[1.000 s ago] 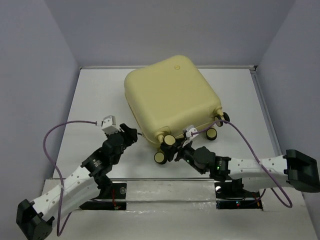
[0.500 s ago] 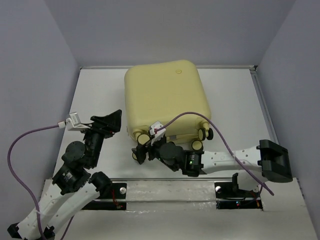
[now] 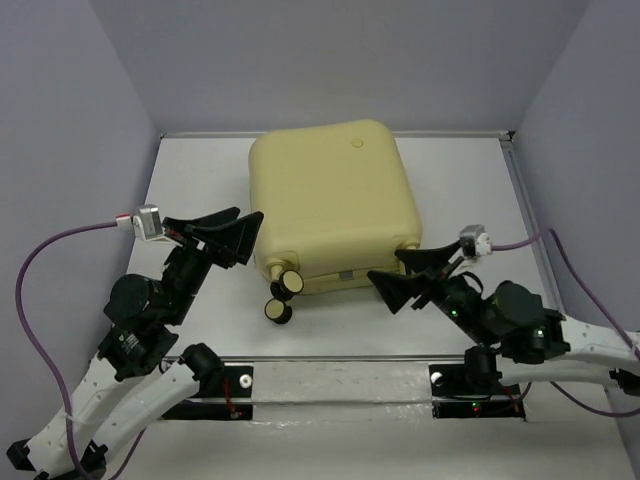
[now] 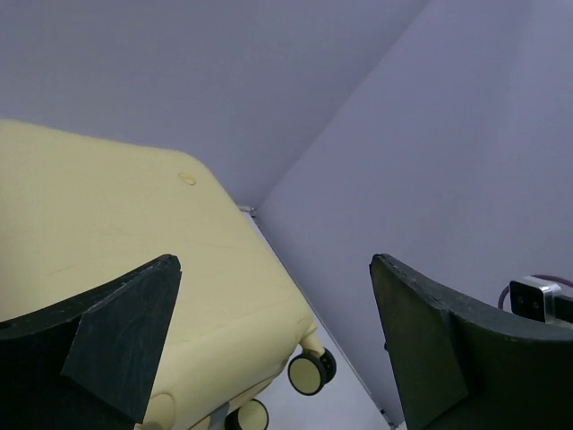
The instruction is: Pack the luggage
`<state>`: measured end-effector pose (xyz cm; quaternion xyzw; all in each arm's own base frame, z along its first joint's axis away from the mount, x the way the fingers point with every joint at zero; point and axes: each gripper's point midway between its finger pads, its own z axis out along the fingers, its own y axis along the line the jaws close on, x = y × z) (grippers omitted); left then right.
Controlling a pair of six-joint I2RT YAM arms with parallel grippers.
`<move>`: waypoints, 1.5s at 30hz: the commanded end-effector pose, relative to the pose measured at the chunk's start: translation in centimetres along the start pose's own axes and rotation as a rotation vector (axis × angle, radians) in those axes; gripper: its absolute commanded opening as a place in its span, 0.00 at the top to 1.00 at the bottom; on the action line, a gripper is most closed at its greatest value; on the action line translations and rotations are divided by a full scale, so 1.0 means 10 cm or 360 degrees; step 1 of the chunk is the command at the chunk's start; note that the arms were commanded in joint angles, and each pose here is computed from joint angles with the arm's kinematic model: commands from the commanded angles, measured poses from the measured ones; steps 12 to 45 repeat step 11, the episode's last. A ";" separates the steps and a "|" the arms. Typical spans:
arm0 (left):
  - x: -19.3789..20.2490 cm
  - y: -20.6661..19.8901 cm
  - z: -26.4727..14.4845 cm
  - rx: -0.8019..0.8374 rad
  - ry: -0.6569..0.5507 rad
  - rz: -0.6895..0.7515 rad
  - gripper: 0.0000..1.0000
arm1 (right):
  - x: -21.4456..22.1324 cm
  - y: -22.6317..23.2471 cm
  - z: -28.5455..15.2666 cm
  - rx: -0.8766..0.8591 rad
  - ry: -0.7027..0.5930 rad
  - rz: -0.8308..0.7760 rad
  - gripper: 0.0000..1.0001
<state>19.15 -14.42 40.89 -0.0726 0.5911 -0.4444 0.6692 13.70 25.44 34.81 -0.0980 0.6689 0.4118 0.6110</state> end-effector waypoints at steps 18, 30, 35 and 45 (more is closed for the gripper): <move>-0.20 -0.26 0.01 0.0169 -0.0060 0.0088 0.01 | -0.43 -0.62 -0.47 0.0222 -0.0206 -0.0082 0.00; -0.20 -0.26 0.01 0.0169 -0.0060 0.0088 0.01 | -0.43 -0.62 -0.47 0.0222 -0.0206 -0.0082 0.00; -0.20 -0.26 0.01 0.0169 -0.0060 0.0088 0.01 | -0.43 -0.62 -0.47 0.0222 -0.0206 -0.0082 0.00; -0.20 -0.26 0.01 0.0169 -0.0060 0.0088 0.01 | -0.43 -0.62 -0.47 0.0222 -0.0206 -0.0082 0.00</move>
